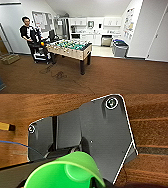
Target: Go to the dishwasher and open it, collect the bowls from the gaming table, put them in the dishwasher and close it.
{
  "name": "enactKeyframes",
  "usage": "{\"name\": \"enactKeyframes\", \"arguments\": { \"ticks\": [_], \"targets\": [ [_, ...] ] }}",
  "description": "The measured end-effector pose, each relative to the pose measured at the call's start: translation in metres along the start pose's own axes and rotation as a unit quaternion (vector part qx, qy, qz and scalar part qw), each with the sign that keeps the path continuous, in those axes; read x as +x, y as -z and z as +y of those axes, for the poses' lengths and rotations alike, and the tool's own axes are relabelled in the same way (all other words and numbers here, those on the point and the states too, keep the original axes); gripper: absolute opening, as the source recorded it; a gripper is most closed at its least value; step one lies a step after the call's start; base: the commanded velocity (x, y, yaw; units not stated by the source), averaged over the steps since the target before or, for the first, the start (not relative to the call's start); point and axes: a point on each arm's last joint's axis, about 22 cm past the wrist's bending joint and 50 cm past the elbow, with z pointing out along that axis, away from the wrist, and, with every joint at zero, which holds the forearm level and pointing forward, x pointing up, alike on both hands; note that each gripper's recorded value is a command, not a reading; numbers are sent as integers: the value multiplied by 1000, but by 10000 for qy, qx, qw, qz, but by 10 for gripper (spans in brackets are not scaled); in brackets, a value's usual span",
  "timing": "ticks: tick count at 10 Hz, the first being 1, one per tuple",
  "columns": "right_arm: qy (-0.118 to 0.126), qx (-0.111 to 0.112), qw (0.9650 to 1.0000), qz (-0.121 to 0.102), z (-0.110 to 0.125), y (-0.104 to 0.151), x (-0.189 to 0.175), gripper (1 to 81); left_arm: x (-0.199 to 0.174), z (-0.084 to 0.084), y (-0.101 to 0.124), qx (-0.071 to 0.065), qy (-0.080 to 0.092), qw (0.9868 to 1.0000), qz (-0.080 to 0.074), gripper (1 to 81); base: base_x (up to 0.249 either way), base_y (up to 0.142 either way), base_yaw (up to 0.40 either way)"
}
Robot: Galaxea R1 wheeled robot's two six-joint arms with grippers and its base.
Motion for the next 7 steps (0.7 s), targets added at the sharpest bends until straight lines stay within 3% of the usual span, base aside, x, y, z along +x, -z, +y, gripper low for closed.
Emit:
{"name": "enactKeyframes", "arguments": {
  "ticks": [7],
  "targets": [
    [-1,-9,10000,-10,1,0,-2,10,-1,1,0,-9,0,10000,-3,10,164,-91,0]
  ]
}}
